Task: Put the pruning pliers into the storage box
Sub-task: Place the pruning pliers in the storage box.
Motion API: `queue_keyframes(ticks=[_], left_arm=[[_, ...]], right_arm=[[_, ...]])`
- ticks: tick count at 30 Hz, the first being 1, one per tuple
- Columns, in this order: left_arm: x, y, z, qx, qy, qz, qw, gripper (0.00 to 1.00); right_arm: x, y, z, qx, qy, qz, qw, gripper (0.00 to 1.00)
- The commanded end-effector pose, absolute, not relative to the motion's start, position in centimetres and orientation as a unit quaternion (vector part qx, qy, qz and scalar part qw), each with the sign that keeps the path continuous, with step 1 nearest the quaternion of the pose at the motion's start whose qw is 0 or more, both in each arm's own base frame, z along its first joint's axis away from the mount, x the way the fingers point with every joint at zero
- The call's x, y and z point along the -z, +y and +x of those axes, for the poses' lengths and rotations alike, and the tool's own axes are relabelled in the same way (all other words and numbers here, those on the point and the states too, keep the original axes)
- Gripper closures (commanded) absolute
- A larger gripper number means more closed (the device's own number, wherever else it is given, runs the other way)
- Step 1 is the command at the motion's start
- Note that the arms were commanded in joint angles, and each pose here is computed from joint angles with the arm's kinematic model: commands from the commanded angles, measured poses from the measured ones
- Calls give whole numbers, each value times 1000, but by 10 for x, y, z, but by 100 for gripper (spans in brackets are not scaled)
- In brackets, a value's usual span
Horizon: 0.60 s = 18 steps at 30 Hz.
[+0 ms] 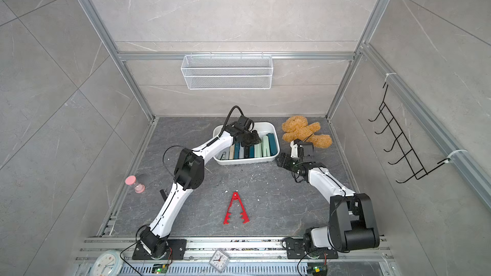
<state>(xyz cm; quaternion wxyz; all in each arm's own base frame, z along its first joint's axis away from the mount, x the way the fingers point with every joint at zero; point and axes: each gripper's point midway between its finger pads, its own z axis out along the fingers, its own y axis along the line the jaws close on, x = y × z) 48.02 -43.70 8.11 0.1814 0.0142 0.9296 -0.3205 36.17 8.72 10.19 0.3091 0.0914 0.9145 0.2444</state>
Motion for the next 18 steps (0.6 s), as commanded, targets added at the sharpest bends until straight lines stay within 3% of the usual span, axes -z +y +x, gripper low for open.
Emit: queue_keyframes(ticks=[1, 5, 13, 18], left_arm=[[-154, -435, 478, 347, 910, 34, 223, 83], [-165, -422, 477, 323, 917, 35, 232, 90], [-150, -391, 480, 228, 942, 45, 241, 90], [-127, -397, 480, 230, 948, 38, 218, 90]], right_arm=[[-97, 88, 360, -249, 916, 89, 303, 28], [-98, 89, 361, -250, 916, 89, 302, 28], [-94, 93, 365, -264, 913, 93, 296, 28], [-92, 93, 365, -264, 914, 94, 293, 29]])
